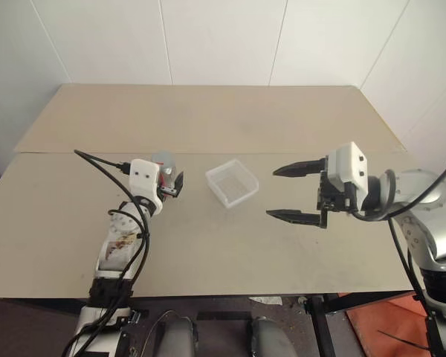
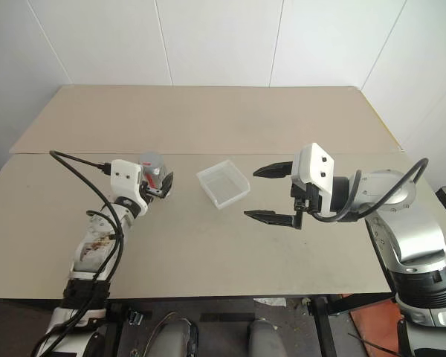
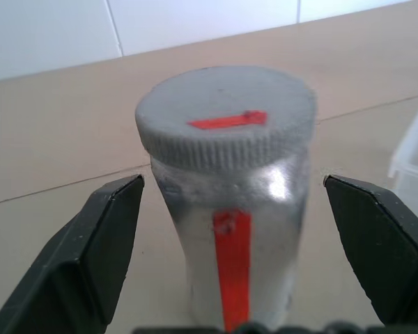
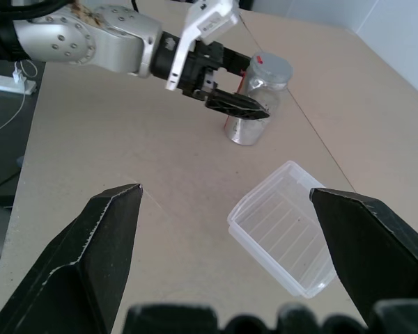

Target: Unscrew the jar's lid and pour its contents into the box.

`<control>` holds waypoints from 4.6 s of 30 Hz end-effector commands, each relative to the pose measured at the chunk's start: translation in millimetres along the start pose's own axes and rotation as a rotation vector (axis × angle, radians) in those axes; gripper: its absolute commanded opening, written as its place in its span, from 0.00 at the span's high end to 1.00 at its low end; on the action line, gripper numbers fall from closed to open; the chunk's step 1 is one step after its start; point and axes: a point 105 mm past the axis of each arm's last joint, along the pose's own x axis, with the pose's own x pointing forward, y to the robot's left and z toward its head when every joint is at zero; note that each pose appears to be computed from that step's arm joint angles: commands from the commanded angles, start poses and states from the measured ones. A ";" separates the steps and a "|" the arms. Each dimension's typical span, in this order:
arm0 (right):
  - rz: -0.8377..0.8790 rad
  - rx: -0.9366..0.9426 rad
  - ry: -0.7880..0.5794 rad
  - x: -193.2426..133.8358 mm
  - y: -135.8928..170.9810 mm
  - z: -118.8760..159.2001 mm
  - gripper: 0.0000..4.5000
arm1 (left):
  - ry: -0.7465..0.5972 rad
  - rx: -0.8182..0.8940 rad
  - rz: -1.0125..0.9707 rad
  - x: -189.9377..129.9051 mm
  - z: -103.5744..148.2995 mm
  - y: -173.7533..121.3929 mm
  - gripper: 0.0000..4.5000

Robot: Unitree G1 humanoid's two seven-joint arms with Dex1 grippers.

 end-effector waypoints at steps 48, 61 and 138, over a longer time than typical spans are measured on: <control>0.006 0.124 -0.274 86.4 0.5 88.4 0.00 | -0.153 0.034 -1.251 -45.0 87.3 -62.5 0.57; -0.043 0.157 -0.219 110.2 -10.8 79.2 0.00 | -0.163 0.066 -1.288 -45.5 86.4 -65.4 0.57; -0.123 0.075 -0.182 134.4 -16.1 69.3 0.02 | -0.153 0.094 -1.329 -57.2 79.2 -60.0 0.57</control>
